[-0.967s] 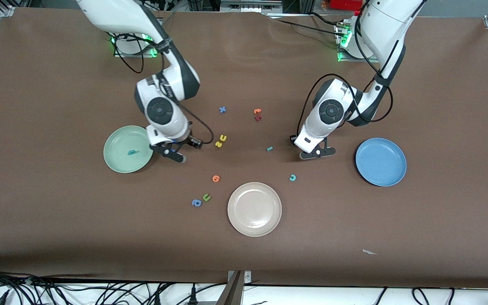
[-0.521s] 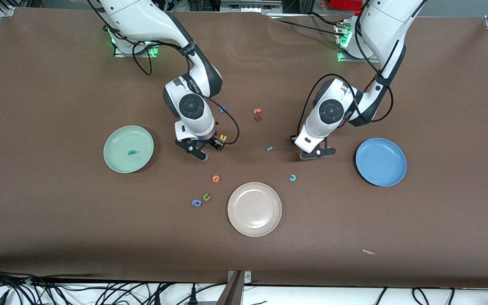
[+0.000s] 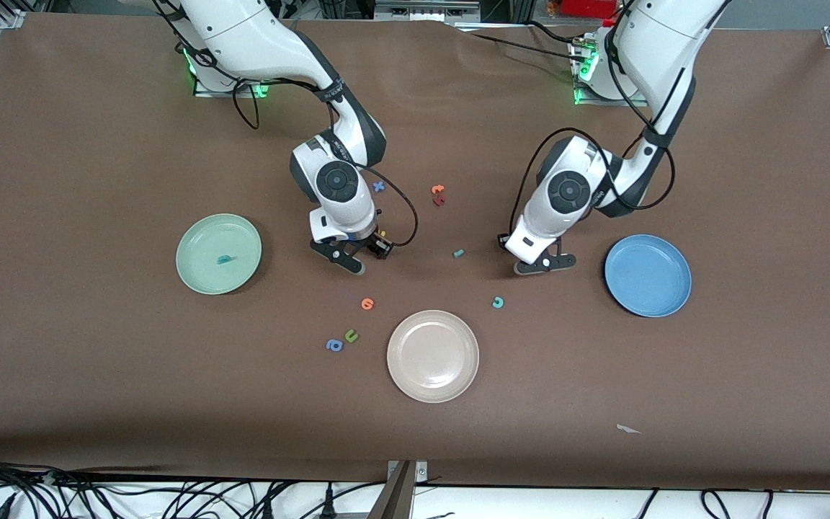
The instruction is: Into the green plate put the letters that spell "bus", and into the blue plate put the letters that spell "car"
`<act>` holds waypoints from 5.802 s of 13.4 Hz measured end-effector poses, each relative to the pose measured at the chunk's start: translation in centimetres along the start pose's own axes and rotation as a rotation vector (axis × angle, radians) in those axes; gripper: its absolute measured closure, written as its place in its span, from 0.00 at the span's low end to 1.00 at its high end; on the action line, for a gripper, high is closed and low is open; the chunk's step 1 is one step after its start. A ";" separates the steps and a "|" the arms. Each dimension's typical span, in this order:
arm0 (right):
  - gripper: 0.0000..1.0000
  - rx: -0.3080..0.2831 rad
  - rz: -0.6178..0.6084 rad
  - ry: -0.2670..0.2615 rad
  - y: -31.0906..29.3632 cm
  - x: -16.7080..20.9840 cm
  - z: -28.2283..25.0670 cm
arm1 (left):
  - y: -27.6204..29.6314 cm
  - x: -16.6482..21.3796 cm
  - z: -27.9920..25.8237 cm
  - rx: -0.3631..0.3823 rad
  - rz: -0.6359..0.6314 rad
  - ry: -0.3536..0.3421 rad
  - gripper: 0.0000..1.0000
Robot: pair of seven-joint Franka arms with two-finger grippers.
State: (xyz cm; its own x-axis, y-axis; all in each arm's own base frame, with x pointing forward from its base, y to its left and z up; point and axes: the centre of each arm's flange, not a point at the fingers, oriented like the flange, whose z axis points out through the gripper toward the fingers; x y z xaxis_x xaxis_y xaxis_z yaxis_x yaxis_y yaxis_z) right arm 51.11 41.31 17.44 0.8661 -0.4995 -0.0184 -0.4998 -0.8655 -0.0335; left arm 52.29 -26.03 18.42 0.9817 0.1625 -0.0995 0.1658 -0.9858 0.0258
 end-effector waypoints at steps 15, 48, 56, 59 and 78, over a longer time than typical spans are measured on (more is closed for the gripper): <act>0.73 -0.198 -0.290 -0.044 5.1 8.5 -6.8 | -21.6 12.3 -7.8 0.062 0.250 -0.020 0.35; 0.54 -0.025 -0.003 -0.101 0.4 -2.9 0.0 | 7.5 10.4 0.3 0.004 -0.166 0.018 0.53; 0.74 -0.011 -0.011 -0.083 0.2 -2.5 -0.3 | 7.6 11.1 0.3 -0.005 -0.223 0.026 0.55; 0.74 -0.020 -0.054 -0.053 0.9 0.3 -1.9 | 7.6 11.1 0.2 -0.006 -0.224 0.028 0.70; 0.00 -0.056 -0.522 -0.320 18.4 21.7 -12.2 | -9.2 18.1 -6.6 0.107 -0.017 -0.111 0.75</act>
State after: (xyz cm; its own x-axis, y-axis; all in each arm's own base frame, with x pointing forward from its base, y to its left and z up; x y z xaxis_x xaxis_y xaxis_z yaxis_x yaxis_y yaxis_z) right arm 60.74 14.10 28.57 0.9495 0.0192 -0.3131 -0.0018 -0.9978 -0.0665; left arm 69.15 -13.74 22.91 0.9614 0.1794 -0.2086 0.1656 -0.9828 -0.0819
